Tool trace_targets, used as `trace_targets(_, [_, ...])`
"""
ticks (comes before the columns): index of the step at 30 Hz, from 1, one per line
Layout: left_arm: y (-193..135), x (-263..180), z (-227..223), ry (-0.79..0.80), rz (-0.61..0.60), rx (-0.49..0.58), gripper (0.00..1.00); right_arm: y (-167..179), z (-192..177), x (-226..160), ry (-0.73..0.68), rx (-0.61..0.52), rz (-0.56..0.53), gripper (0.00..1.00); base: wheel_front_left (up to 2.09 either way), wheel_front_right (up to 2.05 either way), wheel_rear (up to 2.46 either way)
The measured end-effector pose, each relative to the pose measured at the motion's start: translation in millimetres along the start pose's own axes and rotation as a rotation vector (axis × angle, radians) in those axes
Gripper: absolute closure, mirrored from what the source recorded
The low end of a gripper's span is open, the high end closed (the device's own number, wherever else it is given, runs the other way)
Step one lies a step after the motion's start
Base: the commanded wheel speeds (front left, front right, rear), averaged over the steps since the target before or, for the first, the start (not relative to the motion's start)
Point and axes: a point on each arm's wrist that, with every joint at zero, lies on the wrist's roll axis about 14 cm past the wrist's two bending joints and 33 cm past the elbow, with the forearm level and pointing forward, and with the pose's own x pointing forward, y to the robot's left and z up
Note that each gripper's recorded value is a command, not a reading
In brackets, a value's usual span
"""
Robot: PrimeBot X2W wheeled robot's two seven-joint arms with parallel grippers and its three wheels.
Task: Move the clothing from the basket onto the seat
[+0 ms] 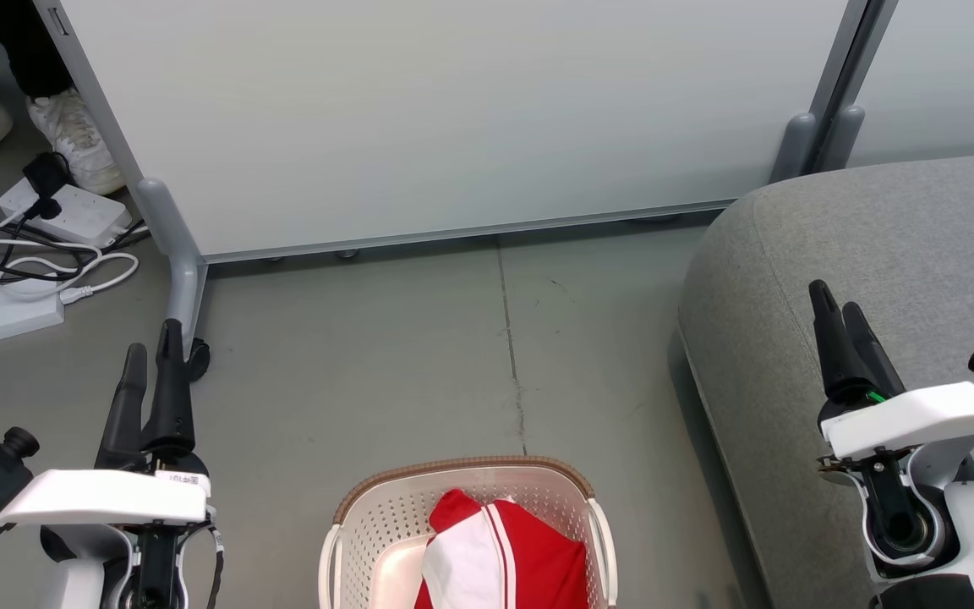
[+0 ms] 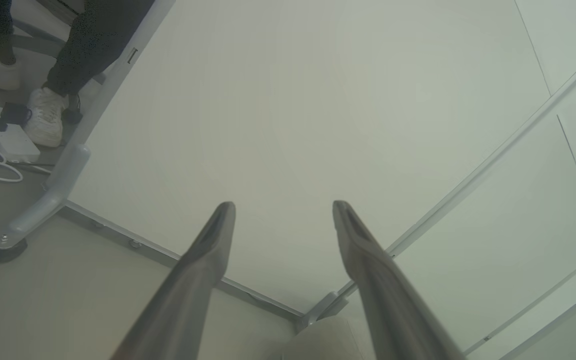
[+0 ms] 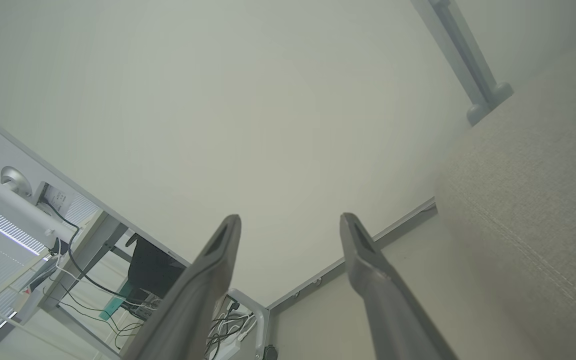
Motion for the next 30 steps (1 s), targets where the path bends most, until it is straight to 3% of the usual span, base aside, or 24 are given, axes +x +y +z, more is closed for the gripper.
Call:
trace_targets(7, [-5,-3,-3,0.018,-0.027,0.162,0.0,6,-2,-4,-0.001,-0.15,0.025,0.0,0.0,0.0,0.0])
trace_targets(8, [3,-12,-14,0.056,-0.013,0.306,0.0,8,-8,-11,0.005,-0.314,0.041,0.0,0.0,0.0,0.0])
trace_targets(30, [16,-26,-29,0.1,0.003,0.536,0.0,2,-23,-26,0.015,-0.522,0.044,0.0,0.0,0.0,0.0])
